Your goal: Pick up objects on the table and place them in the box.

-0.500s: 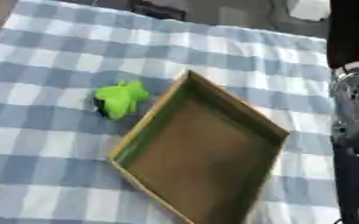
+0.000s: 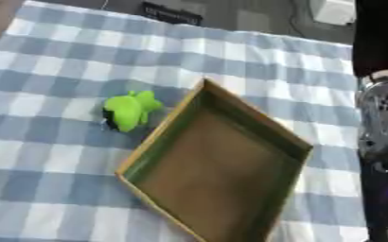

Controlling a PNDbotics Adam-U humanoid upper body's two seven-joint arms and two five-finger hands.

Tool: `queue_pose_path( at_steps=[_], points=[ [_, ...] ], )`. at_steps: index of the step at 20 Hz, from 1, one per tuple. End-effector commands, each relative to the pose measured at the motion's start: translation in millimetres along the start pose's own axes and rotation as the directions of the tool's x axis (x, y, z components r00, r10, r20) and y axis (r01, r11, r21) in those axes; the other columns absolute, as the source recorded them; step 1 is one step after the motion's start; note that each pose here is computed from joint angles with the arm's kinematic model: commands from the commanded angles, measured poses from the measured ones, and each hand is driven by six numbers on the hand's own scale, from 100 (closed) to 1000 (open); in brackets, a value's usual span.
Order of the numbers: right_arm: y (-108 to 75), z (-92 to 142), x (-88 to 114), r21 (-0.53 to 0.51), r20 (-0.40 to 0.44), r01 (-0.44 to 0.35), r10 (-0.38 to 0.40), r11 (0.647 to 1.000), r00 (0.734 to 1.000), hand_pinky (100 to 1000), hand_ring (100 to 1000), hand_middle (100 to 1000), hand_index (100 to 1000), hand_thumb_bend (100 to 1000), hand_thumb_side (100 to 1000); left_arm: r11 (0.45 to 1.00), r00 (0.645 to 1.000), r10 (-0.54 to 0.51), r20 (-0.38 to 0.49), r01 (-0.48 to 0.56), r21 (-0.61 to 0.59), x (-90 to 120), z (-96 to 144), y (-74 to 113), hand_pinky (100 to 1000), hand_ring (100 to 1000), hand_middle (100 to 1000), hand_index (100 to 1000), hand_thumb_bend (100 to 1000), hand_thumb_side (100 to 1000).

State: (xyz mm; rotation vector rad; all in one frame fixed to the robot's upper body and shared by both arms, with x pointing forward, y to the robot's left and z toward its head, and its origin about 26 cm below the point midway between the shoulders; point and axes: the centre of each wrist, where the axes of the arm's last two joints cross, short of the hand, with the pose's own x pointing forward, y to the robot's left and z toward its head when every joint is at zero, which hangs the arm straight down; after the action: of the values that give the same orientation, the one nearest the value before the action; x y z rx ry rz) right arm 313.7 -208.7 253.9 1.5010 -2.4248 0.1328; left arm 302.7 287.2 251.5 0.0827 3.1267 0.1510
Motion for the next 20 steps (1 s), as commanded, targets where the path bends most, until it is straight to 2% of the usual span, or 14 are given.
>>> queue_pose_path(
  at_steps=[1, 4, 7, 9, 10, 11, 12, 14, 15, 16, 18, 19, 20],
  points=[
    [2.9, -8.5, 3.8, 0.04, -0.001, -0.007, 0.007, 0.999, 1.0, 471, 435, 409, 616, 100, 750, 1.0, 0.999, 0.01, 0.053, -0.011, 0.02, 3.1, -7.1, 0.6, 417, 448, 562, 653, 100, 847],
    [2.8, -8.6, 3.9, 0.042, 0.001, -0.007, 0.007, 0.999, 1.0, 471, 435, 409, 617, 100, 750, 1.0, 0.999, 0.006, 0.05, -0.006, 0.013, 3.2, -6.6, 0.8, 422, 453, 568, 658, 100, 850],
    [2.5, -7.3, 4.0, 0.037, -0.001, -0.01, 0.01, 0.999, 1.0, 471, 436, 410, 619, 100, 751, 0.999, 0.999, -0.039, 0.022, 0.039, -0.013, 3.9, -5.8, 3.2, 477, 478, 596, 681, 100, 841],
    [2.0, -6.2, 4.6, 0.03, -0.005, -0.014, 0.014, 0.999, 1.0, 471, 437, 410, 621, 100, 748, 0.988, 0.988, -0.149, -0.042, 0.146, -0.052, 5.5, -7.1, 10.0, 520, 518, 663, 731, 121, 830],
    [1.9, -6.0, 4.8, 0.03, -0.009, -0.016, 0.016, 0.999, 1.0, 471, 436, 410, 620, 100, 748, 0.971, 0.971, -0.226, -0.08, 0.218, -0.095, 6.7, -7.9, 13.9, 534, 550, 712, 757, 141, 831],
    [1.9, -5.9, 4.8, 0.03, -0.011, -0.017, 0.017, 0.999, 1.0, 471, 436, 410, 620, 100, 748, 0.949, 0.948, -0.3, -0.106, 0.284, -0.138, 7.3, -9.3, 16.3, 534, 550, 712, 757, 141, 831],
    [1.9, -5.7, 4.9, 0.031, -0.015, -0.017, 0.018, 0.999, 1.0, 471, 437, 410, 621, 100, 748, 0.917, 0.919, -0.374, -0.122, 0.347, -0.197, 8.2, -10.1, 18.4, 558, 586, 753, 783, 168, 830],
    [1.9, -5.1, 4.7, 0.033, -0.023, -0.017, 0.018, 0.999, 1.0, 471, 437, 411, 622, 100, 747, 0.845, 0.863, -0.489, -0.123, 0.435, -0.311, 8.8, -11.5, 19.3, 592, 615, 784, 804, 186, 833],
    [2.0, -4.8, 4.6, 0.034, -0.027, -0.017, 0.018, 0.999, 0.999, 471, 437, 411, 622, 100, 747, 0.81, 0.841, -0.529, -0.115, 0.46, -0.364, 8.9, -11.8, 18.7, 589, 612, 781, 802, 183, 833],
    [2.0, -4.6, 4.5, 0.035, -0.031, -0.016, 0.017, 0.999, 0.999, 471, 437, 411, 622, 100, 747, 0.775, 0.822, -0.56, -0.103, 0.477, -0.415, 9.0, -12.0, 18.1, 646, 639, 805, 827, 212, 833],
    [2.2, -4.6, 4.2, 0.036, -0.035, -0.015, 0.016, 0.999, 0.999, 471, 437, 411, 622, 100, 747, 0.704, 0.787, -0.612, -0.081, 0.495, -0.509, 9.2, -12.3, 17.3, 700, 666, 833, 849, 250, 826],
    [2.3, -4.6, 4.1, 0.037, -0.036, -0.013, 0.015, 0.999, 0.999, 471, 437, 411, 622, 100, 747, 0.666, 0.768, -0.636, -0.072, 0.499, -0.555, 9.4, -12.8, 17.1, 693, 662, 828, 846, 243, 828],
    [2.4, -4.9, 4.0, 0.038, -0.038, -0.012, 0.014, 0.999, 0.999, 471, 437, 411, 621, 100, 747, 0.631, 0.754, -0.654, -0.063, 0.499, -0.594, 9.6, -13.5, 17.2, 715, 674, 843, 852, 284, 797]
  ],
)
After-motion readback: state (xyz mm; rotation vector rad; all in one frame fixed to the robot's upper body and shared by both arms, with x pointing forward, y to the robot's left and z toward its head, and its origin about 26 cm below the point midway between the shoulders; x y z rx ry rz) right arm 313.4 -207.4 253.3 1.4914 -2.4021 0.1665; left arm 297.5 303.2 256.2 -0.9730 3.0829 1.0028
